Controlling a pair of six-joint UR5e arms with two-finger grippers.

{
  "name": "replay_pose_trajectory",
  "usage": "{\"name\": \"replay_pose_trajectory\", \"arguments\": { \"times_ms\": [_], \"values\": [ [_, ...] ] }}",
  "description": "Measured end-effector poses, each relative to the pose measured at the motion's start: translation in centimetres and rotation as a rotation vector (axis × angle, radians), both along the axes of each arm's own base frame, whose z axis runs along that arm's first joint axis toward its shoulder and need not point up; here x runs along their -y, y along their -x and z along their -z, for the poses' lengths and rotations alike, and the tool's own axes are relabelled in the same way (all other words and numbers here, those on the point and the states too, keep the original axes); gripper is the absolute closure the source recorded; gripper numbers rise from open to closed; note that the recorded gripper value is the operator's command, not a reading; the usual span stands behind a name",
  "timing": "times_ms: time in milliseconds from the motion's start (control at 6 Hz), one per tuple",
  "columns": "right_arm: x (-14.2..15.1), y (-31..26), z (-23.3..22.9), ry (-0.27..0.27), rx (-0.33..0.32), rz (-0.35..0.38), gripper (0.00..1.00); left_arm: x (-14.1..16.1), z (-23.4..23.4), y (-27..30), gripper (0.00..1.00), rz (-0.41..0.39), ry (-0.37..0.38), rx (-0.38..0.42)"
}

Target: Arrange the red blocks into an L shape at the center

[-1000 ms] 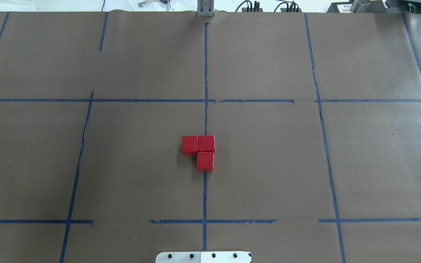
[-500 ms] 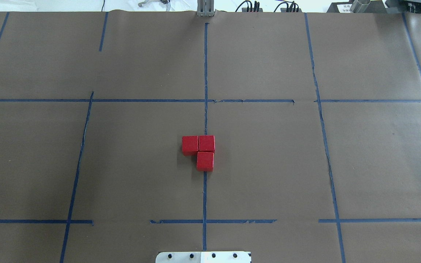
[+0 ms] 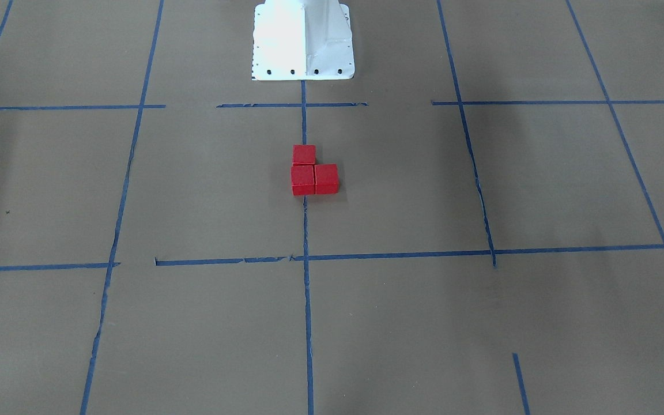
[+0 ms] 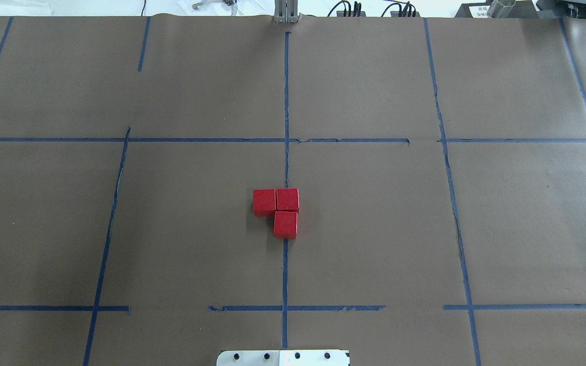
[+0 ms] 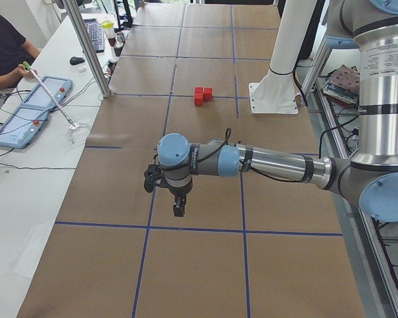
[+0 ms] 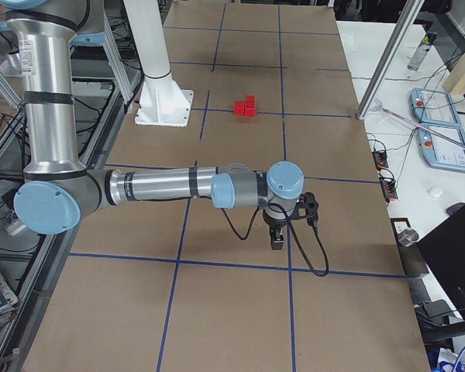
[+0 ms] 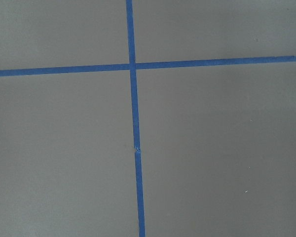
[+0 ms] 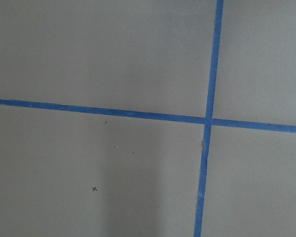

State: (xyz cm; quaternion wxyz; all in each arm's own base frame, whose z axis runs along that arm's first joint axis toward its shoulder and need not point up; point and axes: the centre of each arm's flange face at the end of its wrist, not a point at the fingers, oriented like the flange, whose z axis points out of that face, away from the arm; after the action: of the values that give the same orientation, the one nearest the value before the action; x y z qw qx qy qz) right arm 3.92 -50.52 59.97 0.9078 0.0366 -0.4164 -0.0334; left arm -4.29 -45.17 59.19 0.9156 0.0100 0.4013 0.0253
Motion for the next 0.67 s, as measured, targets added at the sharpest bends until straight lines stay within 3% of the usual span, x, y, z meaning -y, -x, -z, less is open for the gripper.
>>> {"name": "replay_pose_trajectory", "arguments": {
  "times_ms": [667],
  "values": [
    [-0.05, 0.01, 0.12, -0.002, 0.002, 0.000, 0.00, -0.58, -0.85, 0.03, 0.00, 0.001, 0.020, -0.002]
  ]
}}
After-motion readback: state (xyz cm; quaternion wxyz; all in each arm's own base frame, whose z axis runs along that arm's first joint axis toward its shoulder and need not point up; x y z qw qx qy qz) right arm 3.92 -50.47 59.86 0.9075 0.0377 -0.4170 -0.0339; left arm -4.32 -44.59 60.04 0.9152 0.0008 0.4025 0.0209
